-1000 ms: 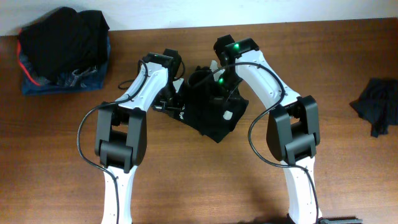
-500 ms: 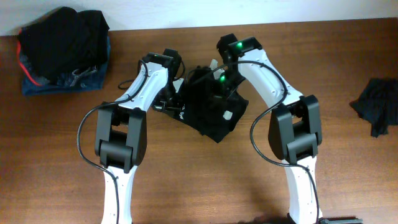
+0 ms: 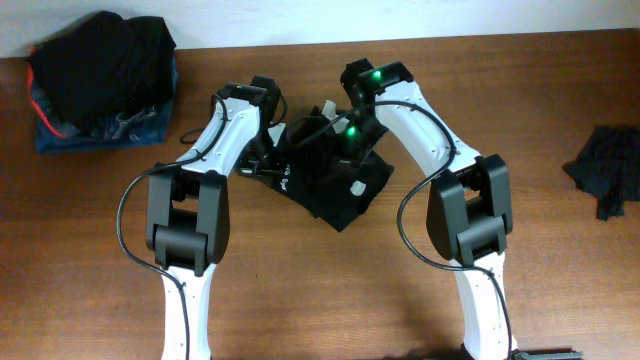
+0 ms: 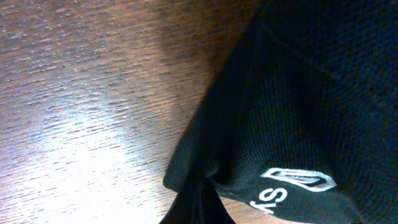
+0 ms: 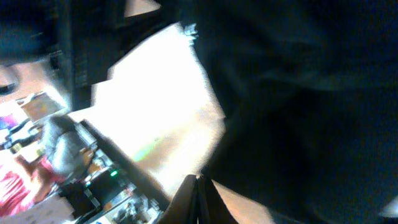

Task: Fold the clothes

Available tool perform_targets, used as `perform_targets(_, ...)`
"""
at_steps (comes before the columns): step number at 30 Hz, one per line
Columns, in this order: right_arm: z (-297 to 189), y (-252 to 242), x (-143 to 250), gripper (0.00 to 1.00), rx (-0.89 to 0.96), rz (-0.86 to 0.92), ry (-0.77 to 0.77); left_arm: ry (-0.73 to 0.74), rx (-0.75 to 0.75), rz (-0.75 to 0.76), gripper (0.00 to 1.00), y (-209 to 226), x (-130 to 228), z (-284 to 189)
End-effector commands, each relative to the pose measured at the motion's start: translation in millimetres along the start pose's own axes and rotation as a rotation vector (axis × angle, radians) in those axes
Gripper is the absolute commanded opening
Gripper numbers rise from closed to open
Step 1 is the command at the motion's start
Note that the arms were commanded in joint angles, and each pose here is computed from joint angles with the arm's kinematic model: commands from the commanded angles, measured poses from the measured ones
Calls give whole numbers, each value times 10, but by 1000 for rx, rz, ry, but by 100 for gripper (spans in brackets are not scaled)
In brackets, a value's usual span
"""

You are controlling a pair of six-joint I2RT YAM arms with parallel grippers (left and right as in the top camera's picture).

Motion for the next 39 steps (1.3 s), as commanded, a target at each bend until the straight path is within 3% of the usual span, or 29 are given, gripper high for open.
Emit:
perform_targets(1, -225, 388, 89, 4, -195, -119, -4, 9, -27, -25, 1, 83, 32, 8)
perform_targets(7, -389, 413, 49, 4, -199, -121, -35, 8, -27, -25, 1, 85, 30, 8)
perform_targets(14, -215, 186, 11, 4, 39, -97, -69, 8, -28, -25, 1, 85, 29, 8)
perform_targets(32, 90, -279, -271, 4, 311, 10, -137, 28, -25, -26, 1, 78, 74, 7)
perform_targets(39, 3, -413, -342, 4, 309, 52, -157, 29, -25, -26, 1, 78, 77, 7)
Point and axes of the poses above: each gripper's point midway between its finger pads, its own z axis out along the fingers, its own y axis along the line the jaws close on, x = y × z, the point moved 2 cm from there along -z, back along the fingers, and after that the axes turned 13 degrees about z, right-handed, at the moved point
